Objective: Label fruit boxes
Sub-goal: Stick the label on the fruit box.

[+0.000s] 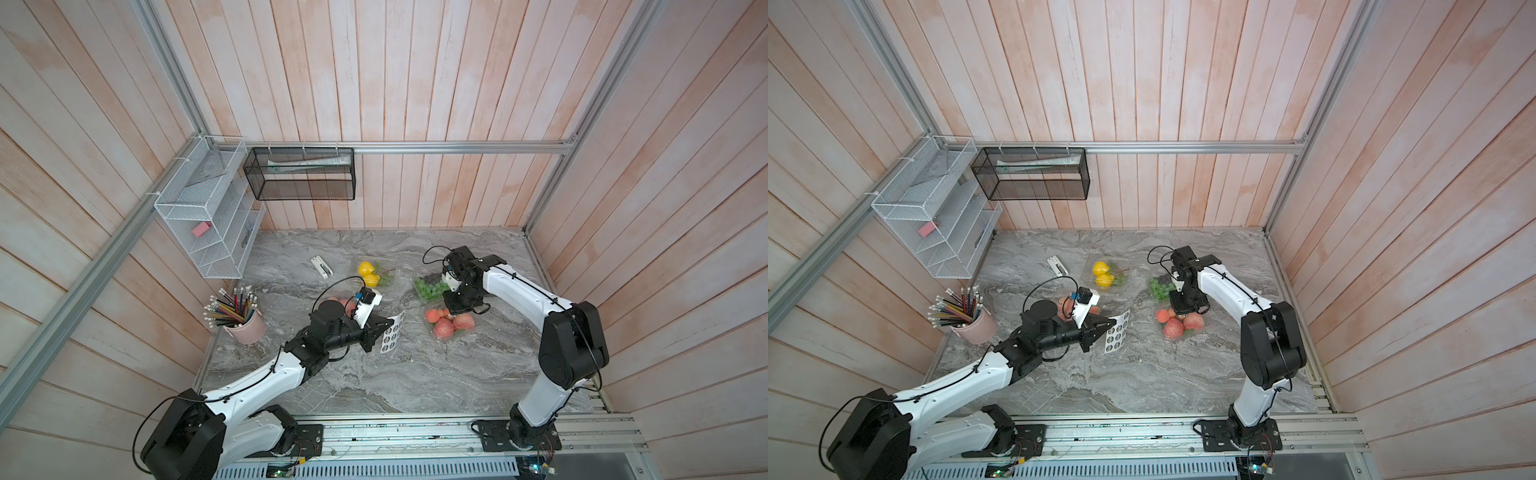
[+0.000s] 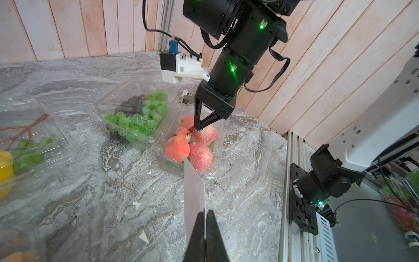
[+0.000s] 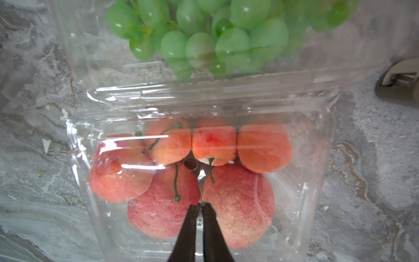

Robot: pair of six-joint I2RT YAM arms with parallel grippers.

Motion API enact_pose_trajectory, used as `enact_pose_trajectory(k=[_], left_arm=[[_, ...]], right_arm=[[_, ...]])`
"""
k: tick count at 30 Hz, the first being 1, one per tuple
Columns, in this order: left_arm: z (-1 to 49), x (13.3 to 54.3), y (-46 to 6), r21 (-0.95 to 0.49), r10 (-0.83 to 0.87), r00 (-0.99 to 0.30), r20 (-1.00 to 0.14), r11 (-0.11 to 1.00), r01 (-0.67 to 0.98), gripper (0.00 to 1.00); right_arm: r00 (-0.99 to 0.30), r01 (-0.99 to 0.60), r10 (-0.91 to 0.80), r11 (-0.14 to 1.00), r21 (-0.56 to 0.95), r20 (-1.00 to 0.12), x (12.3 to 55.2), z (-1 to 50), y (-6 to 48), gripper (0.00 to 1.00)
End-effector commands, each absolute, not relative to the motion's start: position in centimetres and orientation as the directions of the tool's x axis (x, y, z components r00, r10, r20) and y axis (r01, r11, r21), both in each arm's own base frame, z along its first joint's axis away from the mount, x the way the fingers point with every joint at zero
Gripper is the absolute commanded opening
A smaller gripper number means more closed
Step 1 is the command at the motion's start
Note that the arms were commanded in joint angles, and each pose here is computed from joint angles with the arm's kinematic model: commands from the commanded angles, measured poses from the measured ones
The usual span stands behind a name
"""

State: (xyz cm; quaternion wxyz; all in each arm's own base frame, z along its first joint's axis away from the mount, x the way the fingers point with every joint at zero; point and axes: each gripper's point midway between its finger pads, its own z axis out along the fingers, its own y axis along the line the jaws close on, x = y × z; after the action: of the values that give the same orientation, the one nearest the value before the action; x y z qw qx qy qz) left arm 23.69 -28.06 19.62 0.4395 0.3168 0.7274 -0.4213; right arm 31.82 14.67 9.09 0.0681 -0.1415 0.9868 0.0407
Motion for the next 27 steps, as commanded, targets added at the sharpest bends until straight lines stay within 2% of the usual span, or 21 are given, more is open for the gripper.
enact_pose_trajectory(k=[1,11,19,22,27], left_arm=[[20.7,23.8,-28.2,-0.319,0.081,-0.39,-0.917,0.437,0.841,0.0],[20.7,23.8,-28.3,-0.32,0.081,-0.39,-0.917,0.434,0.842,0.0],[20.7,23.8,-28.4,-0.322,0.081,-0.391,-0.917,0.428,0.845,0.0],[20.7,23.7,-28.4,-0.322,0.081,-0.391,-0.917,0.427,0.845,0.0],[20.6,23.8,-28.3,-0.321,0.083,-0.391,-0.917,0.43,0.844,0.0]], right_arm=[[-0.958,-0.271,-0.265,0.962,0.039,-0.109,31.3,8.0,14.0,0.14],[-0.954,-0.269,-0.26,0.962,0.039,-0.151,31.5,9.7,14.1,0.24],[-0.946,-0.257,-0.241,0.965,0.049,-0.217,31.4,12.3,13.9,0.25],[-0.949,-0.248,-0.233,0.967,0.051,-0.21,31.3,12.0,13.5,0.23],[-0.954,-0.248,-0.234,0.967,0.054,-0.19,31.4,10.8,13.2,0.1]])
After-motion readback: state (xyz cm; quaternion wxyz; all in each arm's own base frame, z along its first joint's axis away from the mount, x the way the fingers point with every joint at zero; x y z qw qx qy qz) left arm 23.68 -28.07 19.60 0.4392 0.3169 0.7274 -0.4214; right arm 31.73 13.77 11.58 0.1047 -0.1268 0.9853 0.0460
